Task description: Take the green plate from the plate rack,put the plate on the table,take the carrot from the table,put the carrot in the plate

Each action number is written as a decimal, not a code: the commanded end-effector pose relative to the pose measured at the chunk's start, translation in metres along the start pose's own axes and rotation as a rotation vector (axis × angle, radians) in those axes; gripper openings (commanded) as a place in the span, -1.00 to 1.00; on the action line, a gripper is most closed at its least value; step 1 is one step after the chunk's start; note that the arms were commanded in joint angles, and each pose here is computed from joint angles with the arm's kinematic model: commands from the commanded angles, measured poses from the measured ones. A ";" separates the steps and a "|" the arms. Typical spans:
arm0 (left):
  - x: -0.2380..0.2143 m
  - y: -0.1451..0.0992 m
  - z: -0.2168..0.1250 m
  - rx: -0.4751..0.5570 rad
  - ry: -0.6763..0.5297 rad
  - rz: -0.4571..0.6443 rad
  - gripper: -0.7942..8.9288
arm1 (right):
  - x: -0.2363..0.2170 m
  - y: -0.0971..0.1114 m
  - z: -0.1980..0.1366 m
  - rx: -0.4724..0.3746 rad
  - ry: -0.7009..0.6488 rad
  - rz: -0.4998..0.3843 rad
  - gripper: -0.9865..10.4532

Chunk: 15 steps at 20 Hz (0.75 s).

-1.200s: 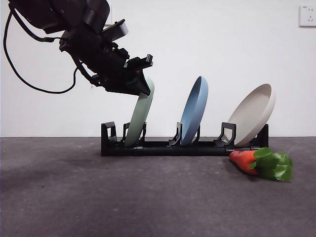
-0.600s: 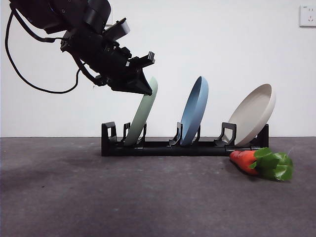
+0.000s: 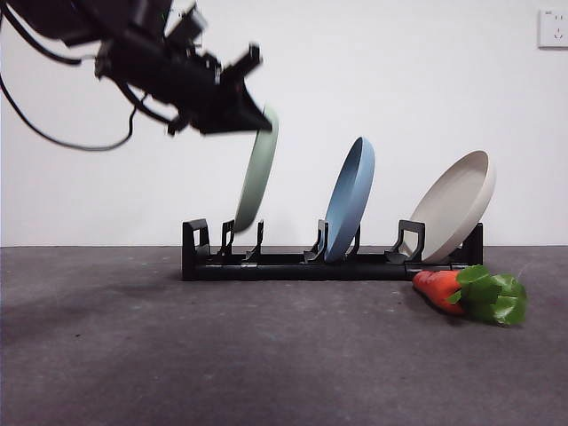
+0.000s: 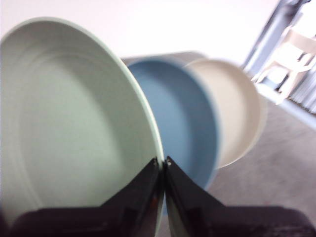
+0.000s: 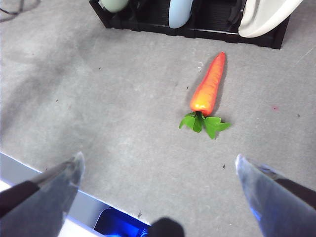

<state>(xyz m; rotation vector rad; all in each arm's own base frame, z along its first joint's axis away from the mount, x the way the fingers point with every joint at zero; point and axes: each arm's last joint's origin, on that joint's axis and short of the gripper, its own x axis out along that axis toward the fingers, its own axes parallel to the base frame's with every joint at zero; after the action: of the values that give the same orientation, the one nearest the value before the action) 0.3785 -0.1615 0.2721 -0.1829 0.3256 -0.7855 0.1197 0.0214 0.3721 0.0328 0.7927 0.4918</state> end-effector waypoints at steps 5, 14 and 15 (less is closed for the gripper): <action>-0.054 -0.050 0.055 0.094 -0.114 -0.166 -0.85 | -0.001 0.001 0.000 0.002 -0.003 0.003 0.25; -0.113 -0.148 0.012 0.542 0.455 0.001 -0.85 | -0.001 0.001 0.000 0.017 -0.003 0.003 0.25; -0.110 -0.157 0.004 0.585 0.500 0.005 -0.85 | -0.001 0.001 0.000 0.020 -0.003 0.003 0.25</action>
<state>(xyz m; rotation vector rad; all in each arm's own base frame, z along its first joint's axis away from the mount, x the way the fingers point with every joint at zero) 0.2042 -0.1880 0.3440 0.5007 0.5973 -0.8704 0.1198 0.0215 0.3720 0.0435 0.7959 0.4872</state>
